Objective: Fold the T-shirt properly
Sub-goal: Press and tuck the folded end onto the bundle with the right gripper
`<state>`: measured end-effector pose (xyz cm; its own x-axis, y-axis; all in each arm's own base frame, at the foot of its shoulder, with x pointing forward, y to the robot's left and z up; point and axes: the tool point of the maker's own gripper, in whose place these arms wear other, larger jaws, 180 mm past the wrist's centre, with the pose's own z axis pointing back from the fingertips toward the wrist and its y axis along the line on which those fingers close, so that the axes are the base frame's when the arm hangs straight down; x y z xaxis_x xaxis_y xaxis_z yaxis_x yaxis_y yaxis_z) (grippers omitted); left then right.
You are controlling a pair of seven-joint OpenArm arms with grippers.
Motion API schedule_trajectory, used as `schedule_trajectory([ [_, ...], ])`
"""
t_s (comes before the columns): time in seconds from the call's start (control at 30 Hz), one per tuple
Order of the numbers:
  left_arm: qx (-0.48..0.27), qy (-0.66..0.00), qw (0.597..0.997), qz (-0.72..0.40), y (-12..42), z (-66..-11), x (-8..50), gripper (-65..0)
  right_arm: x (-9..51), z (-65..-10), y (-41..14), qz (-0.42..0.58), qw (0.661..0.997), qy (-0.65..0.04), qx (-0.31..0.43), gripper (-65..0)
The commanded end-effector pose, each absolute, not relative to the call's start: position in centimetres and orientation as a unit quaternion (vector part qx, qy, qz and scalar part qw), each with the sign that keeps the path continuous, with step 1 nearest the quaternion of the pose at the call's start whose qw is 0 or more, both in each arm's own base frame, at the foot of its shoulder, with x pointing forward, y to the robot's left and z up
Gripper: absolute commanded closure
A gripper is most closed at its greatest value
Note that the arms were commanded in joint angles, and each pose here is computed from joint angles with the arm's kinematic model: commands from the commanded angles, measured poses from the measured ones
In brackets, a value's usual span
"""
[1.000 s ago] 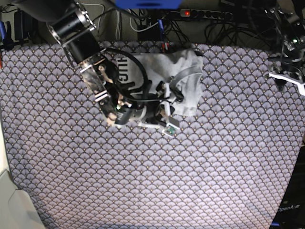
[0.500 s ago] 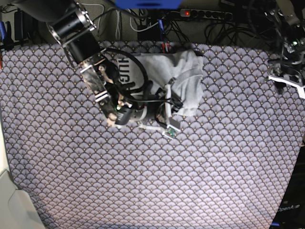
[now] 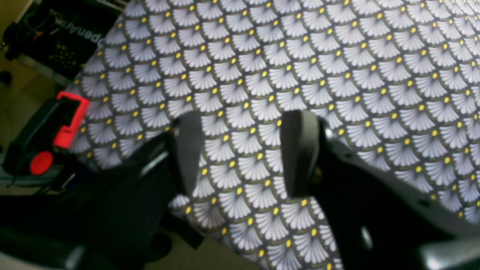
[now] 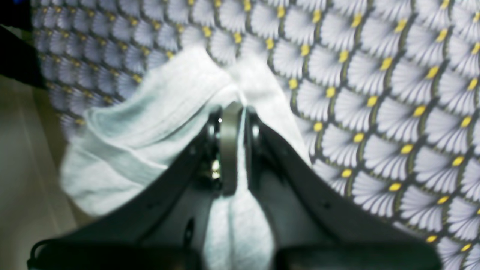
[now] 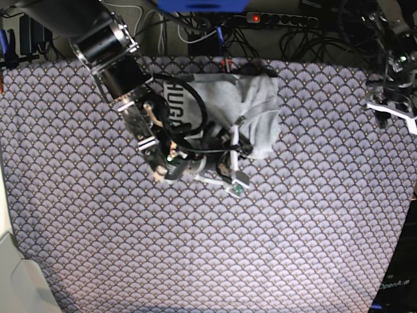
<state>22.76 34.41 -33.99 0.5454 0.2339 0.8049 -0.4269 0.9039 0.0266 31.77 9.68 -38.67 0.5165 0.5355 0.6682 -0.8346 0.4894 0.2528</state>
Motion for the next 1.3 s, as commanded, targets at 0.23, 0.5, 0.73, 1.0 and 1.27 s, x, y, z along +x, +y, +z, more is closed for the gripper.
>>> schedule_trajectory([
  [0.23, 0.119, -0.458, 0.862, 0.184, 34.9, -32.6, 23.3, -33.1, 33.5, -36.2, 10.8, 0.407, 0.802, -0.31, 0.308, 0.0],
  [0.5, 0.119, -0.459, 0.861, 0.184, 34.9, -32.6, 23.4, -33.1, 36.0, -35.0, 9.1, 0.369, 0.812, -0.334, 0.305, 0.0],
  [0.73, 0.107, -0.457, 0.866, 0.171, 33.7, -33.0, 24.0, -33.1, 36.0, -35.1, 8.8, 0.365, 0.814, -0.333, 0.305, 0.0],
  [1.0, 0.104, -0.456, 0.867, 0.169, 33.4, -33.1, 24.1, -33.1, 34.5, -36.6, 8.9, 0.363, 0.821, -0.314, 0.311, 0.0],
  [1.27, 0.103, -0.456, 0.868, 0.167, 33.3, -33.1, 24.1, -33.1, 33.9, -35.7, 8.8, 0.387, 0.818, -0.306, 0.295, -6.5],
])
